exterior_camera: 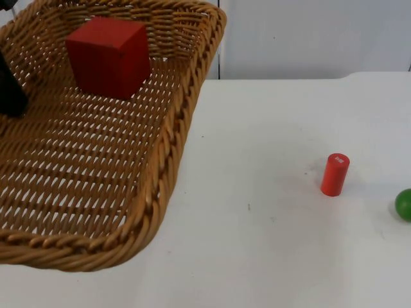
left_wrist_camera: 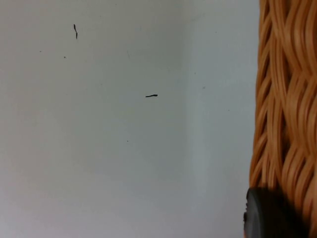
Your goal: Pick up the basket with the left hand and place the object to the left of the red cylinder into the basket with the right hand.
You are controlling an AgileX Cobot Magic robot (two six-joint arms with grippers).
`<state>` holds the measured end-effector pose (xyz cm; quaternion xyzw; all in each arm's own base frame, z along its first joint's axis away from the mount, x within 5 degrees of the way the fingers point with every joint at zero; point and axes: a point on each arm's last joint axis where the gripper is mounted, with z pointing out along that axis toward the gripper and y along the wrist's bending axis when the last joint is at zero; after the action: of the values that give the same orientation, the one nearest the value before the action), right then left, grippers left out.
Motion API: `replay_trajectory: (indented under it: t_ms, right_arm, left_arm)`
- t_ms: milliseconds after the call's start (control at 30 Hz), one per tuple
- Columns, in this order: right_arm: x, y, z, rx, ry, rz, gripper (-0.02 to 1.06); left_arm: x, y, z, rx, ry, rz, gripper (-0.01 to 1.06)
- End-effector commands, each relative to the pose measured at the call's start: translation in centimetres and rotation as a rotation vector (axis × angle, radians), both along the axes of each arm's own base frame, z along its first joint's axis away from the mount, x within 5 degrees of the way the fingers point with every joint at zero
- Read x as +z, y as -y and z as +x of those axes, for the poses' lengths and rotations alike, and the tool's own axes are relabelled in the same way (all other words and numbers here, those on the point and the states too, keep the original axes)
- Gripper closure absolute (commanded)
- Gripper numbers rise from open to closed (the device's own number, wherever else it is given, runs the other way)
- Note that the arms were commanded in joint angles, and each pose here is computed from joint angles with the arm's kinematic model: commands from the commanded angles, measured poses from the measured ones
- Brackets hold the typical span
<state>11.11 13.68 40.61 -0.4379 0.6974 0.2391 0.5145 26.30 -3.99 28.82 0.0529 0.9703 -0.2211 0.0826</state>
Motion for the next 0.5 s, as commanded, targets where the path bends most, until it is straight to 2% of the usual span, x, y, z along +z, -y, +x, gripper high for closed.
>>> replay_trajectory:
  t_ms: [0, 233, 467]
  right_arm:
    - [0.3, 0.1, 0.0, -0.012, 0.022, 0.03, 0.0]
    - [0.5, 0.1, 0.1, -0.018, 0.032, 0.043, 0.0]
    - [0.6, 0.1, 0.1, -0.02, 0.034, 0.055, 0.0]
  left_arm:
    - [0.2, 0.2, -0.1, 0.006, 0.006, -0.027, 1.05]
    - [0.2, 0.1, 0.5, 0.034, 0.054, -0.02, 1.05]
    - [-1.6, 0.1, 2.1, 0.039, 0.045, -0.024, 1.05]
